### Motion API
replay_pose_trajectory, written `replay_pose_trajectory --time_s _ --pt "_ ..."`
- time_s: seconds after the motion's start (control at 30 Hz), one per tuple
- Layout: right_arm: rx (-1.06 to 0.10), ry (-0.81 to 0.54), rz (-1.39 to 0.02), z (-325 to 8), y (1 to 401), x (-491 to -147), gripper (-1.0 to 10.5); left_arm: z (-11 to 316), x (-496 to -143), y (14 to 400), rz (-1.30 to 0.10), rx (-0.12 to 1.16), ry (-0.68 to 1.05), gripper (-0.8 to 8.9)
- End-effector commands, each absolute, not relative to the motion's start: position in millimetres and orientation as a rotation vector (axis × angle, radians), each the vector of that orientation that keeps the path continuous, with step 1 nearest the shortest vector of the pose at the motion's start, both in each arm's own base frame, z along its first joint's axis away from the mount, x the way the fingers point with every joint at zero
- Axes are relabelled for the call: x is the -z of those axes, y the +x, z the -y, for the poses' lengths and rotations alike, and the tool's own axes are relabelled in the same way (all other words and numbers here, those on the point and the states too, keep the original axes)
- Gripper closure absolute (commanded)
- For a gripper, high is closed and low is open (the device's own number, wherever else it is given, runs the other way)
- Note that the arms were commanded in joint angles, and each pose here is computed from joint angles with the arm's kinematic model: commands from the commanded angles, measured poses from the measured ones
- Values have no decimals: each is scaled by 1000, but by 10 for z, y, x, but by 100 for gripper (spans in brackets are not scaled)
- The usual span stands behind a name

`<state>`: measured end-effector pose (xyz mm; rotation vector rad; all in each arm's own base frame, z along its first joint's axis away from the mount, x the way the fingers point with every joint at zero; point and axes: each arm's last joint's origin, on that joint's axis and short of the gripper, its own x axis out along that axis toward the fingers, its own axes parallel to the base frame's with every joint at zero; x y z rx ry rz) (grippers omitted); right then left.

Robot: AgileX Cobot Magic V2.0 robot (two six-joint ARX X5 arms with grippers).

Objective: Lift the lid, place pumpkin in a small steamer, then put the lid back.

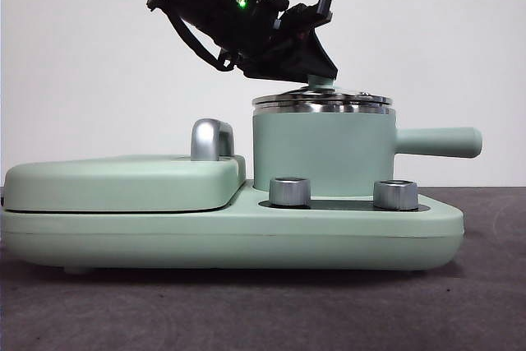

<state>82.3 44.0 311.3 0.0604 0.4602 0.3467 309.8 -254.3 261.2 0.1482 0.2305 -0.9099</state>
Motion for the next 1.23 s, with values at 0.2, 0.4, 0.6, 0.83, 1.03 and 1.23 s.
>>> replay_pose_trajectory --time_s 0.2,0.4,0.6,0.83,1.03,1.23 --pt "-352 70 -454 -452 829 -3130 569 2628 -2667 3131 -178 933 155 803" --pt "-352 70 -455 -452 829 -3129 569 2650 -2605 3143 -195 953 156 804" --pt "-349 69 -454 -451 829 -3130 569 2650 -2585 3143 -211 953 160 803" --pt "-346 69 -453 -450 830 -3130 569 2634 -2592 3128 -233 946 165 803" --pt "-346 69 -453 -450 830 -3130 569 2605 -2672 3104 -220 923 165 803" --pt "-346 69 -453 -451 830 -3130 570 2594 -2713 3090 -210 922 162 803"
